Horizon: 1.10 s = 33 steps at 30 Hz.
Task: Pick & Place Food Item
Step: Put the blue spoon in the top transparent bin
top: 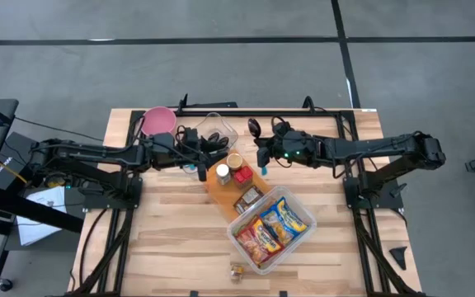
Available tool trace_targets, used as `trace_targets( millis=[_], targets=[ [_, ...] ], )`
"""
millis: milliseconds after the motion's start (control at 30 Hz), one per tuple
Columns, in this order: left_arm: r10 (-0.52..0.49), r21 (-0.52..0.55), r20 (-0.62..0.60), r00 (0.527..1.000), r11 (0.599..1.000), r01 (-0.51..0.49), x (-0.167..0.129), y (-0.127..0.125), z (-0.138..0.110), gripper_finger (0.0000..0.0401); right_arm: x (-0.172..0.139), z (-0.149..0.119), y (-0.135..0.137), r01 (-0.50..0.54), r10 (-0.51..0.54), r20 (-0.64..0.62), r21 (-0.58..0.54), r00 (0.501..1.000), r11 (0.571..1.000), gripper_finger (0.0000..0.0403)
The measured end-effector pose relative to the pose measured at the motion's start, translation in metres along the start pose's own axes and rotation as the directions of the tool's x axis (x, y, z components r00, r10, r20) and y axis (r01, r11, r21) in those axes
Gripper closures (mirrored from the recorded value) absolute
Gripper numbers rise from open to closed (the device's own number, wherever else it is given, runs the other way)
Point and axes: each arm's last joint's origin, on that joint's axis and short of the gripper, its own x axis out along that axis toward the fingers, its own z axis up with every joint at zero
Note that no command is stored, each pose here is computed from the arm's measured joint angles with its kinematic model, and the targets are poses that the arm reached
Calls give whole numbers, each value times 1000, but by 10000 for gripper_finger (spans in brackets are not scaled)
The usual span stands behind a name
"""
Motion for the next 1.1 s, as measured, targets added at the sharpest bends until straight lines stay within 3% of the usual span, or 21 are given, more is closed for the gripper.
trace_targets(
  millis=[333,667,1100],
  targets=[
    [9,-8,-20,1000,1000,-9,10,1,-8,234,2,4,5,-45,45,45,3,998,999,396],
    [36,-176,79,996,984,-22,37,2,-21,234,2,5,7,-75,77,48,-42,996,996,396],
    [18,-186,145,989,982,9,66,0,1,234,-1,1,11,-85,88,29,-104,996,991,396]
  ],
)
